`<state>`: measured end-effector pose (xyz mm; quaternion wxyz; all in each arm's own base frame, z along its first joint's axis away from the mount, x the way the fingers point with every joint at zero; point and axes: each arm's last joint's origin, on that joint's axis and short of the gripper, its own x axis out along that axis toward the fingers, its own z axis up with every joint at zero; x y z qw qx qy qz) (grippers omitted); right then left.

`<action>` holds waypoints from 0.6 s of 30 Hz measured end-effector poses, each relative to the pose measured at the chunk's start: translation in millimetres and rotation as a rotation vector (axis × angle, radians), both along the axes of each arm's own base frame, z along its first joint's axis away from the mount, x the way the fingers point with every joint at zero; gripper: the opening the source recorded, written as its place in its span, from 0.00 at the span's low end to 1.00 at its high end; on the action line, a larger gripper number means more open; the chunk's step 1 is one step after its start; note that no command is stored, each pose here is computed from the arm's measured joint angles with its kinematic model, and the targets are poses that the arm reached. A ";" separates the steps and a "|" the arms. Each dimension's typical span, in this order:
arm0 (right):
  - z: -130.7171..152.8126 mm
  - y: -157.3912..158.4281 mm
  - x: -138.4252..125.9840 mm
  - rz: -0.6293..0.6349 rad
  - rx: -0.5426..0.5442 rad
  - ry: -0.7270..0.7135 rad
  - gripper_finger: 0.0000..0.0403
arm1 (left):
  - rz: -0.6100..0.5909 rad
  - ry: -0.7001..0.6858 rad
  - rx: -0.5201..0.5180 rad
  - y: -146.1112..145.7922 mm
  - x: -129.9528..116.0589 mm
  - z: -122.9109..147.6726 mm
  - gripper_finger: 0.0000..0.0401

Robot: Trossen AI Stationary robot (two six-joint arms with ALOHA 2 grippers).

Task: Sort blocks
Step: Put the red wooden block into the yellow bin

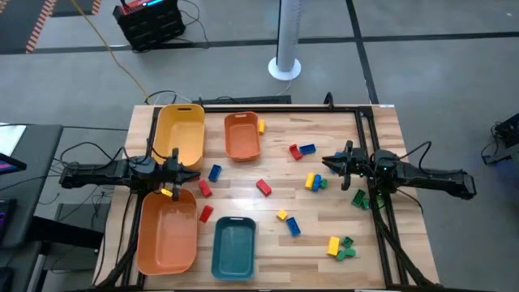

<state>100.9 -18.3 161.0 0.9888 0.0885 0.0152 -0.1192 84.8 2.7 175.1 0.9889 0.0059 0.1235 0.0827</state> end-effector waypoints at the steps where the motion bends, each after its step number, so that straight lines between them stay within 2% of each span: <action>1: 0.0 0.0 0.0 0.000 0.000 0.000 0.19 | 0.000 -0.015 0.001 0.0 0.5 1.1 0.00; 7: 0.2 0.0 0.0 0.000 0.000 -0.001 0.19 | 0.009 -0.083 -0.037 0.0 1.9 6.4 0.00; 8: 0.1 -0.1 0.0 -0.001 -0.027 0.006 0.19 | 0.009 -0.082 -0.037 0.0 1.9 6.3 0.00; 11: 0.5 -1.4 -0.3 -0.011 -0.259 0.061 0.19 | 0.013 -0.087 -0.062 -0.1 2.0 6.4 0.00; 13: 0.6 -2.0 -0.4 -0.012 -0.361 0.087 0.19 | 0.030 -0.101 -0.144 -0.1 2.0 6.5 0.00; 18: 1.8 -4.3 -0.9 -0.051 -0.481 0.117 0.19 | 0.081 -0.144 -0.397 -0.2 1.8 7.0 0.00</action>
